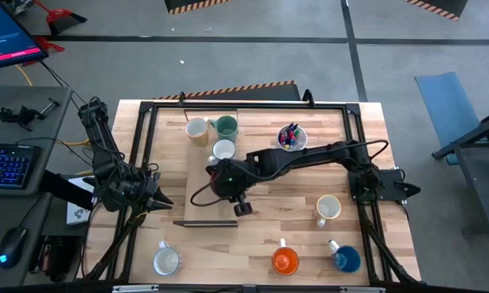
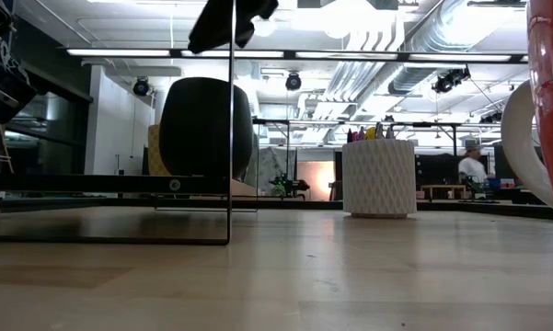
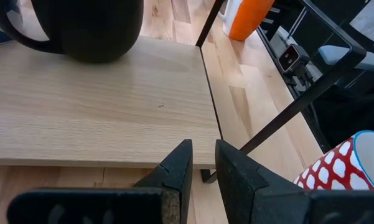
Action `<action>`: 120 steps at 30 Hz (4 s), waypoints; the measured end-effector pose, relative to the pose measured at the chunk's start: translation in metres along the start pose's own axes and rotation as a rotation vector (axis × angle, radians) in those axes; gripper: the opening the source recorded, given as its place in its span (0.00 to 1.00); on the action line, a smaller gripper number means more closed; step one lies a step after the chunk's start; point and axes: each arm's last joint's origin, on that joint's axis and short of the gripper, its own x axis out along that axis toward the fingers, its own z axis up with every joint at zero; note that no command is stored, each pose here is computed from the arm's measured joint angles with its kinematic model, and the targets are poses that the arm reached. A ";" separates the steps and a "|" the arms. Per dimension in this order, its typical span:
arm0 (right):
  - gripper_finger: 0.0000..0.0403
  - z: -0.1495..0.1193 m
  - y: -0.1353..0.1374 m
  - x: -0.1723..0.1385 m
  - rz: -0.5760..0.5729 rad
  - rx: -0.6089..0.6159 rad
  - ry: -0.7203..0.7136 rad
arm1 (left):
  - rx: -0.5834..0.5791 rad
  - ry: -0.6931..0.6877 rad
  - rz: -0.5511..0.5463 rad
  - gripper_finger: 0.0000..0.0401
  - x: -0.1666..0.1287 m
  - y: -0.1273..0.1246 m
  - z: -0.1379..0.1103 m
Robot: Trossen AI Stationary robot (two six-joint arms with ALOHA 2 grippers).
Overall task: Place coffee mugs
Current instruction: Put the black mug on the shelf, then put the red mug on the shelf
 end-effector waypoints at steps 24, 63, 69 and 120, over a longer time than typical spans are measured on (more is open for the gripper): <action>0.18 -0.012 -0.010 0.014 -0.051 0.027 0.015 | 0.000 -0.005 0.004 0.15 0.000 0.000 0.000; 0.18 -0.045 -0.005 -0.034 0.022 0.196 0.567 | -0.001 -0.005 0.004 0.15 0.000 0.000 0.000; 0.18 -0.057 -0.001 -0.040 0.017 0.261 0.694 | -0.001 -0.005 0.004 0.15 0.000 0.000 0.000; 0.18 -0.175 0.042 -0.085 -0.193 0.420 0.374 | -0.695 0.697 0.006 0.15 0.054 -0.125 0.082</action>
